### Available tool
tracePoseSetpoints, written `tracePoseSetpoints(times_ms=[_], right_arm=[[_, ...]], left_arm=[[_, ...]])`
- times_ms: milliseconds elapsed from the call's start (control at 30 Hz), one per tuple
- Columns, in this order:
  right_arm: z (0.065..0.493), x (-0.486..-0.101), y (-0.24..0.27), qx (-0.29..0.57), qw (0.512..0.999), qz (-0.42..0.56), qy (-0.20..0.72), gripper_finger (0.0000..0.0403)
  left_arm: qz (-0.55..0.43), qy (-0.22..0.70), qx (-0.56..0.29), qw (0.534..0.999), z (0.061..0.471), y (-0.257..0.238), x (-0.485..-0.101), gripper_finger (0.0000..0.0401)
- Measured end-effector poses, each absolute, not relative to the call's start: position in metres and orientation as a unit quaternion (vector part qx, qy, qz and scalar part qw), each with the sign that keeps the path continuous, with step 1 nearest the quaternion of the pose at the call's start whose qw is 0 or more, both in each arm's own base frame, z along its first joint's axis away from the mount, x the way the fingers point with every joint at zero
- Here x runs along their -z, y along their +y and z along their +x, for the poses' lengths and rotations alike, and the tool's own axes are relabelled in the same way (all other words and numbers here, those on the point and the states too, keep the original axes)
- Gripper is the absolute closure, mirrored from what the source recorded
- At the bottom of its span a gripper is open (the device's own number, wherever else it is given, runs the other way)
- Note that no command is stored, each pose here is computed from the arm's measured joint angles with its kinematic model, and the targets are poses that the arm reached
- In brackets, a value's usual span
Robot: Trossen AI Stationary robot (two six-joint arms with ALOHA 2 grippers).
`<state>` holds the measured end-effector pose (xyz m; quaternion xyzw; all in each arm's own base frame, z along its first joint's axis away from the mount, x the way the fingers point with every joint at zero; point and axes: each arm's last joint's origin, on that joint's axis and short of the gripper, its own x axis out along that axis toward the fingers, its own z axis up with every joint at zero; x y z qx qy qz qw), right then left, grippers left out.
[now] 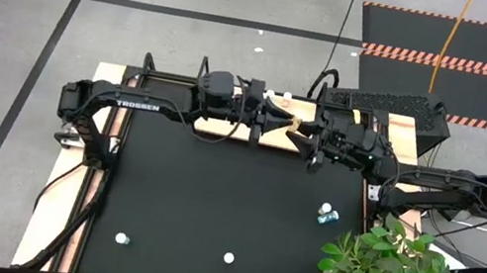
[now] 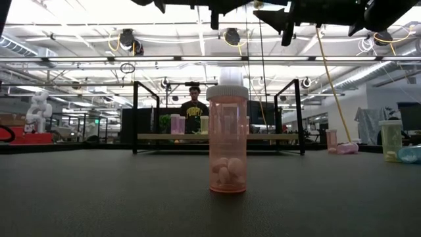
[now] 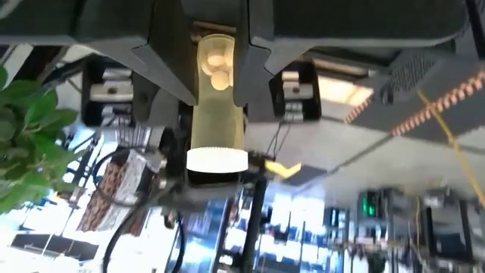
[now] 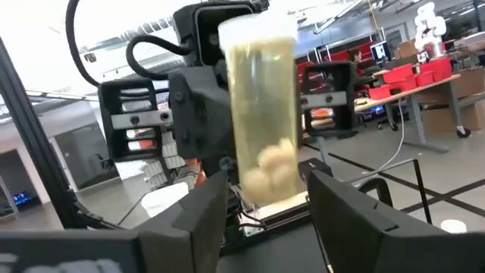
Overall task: Pick and place medicine bottles onto shelf by color
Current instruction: Put the bottom yellow pill bottle on the shelf aligned with the other yellow pill bottle
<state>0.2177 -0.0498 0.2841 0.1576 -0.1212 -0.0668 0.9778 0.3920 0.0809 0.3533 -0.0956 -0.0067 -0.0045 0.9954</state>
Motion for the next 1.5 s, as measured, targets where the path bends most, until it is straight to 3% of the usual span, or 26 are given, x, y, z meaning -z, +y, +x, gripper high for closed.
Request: tracePoseSetpoints(times_ms=[367, 433, 633, 800, 933, 1033, 1133, 1267, 1367, 1500], right_arm=[[0.218, -0.280, -0.054, 0.078, 0.974, 0.188, -0.104, 0.0384], [0.218, -0.279, -0.054, 0.079, 0.974, 0.189, -0.097, 0.0398], [0.219, -0.258, -0.048, 0.027, 0.975, 0.217, 0.026, 0.0356], [0.217, -0.227, -0.025, -0.009, 0.957, 0.199, 0.209, 0.0305], [0.226, -0.231, -0.011, -0.025, 0.944, 0.108, 0.310, 0.0258], [0.246, -0.241, -0.002, -0.043, 0.927, -0.034, 0.370, 0.0225], [0.271, -0.241, 0.003, -0.084, 0.878, -0.211, 0.422, 0.0202], [0.297, -0.218, 0.001, -0.171, 0.771, -0.388, 0.475, 0.0192], [0.306, -0.193, -0.003, -0.220, 0.692, -0.472, 0.500, 0.0194], [0.314, -0.168, -0.012, -0.261, 0.626, -0.524, 0.515, 0.0207]], left_arm=[[-0.100, 0.001, 0.004, 0.995, 0.393, 0.081, -0.350, 0.0320], [-0.091, 0.011, 0.003, 0.996, 0.392, 0.081, -0.349, 0.0320], [-0.027, 0.074, -0.007, 0.997, 0.370, 0.084, -0.358, 0.0319], [0.051, 0.228, 0.010, 0.972, 0.361, 0.083, -0.329, 0.0296], [0.084, 0.351, 0.031, 0.932, 0.365, 0.083, -0.289, 0.0252], [0.101, 0.401, 0.001, 0.911, 0.366, 0.086, -0.273, 0.0221], [0.123, 0.420, -0.050, 0.898, 0.363, 0.088, -0.274, 0.0202], [0.145, 0.428, -0.109, 0.885, 0.351, 0.089, -0.289, 0.0198], [0.132, 0.427, -0.133, 0.884, 0.339, 0.086, -0.302, 0.0203], [0.096, 0.422, -0.151, 0.889, 0.323, 0.079, -0.317, 0.0210]])
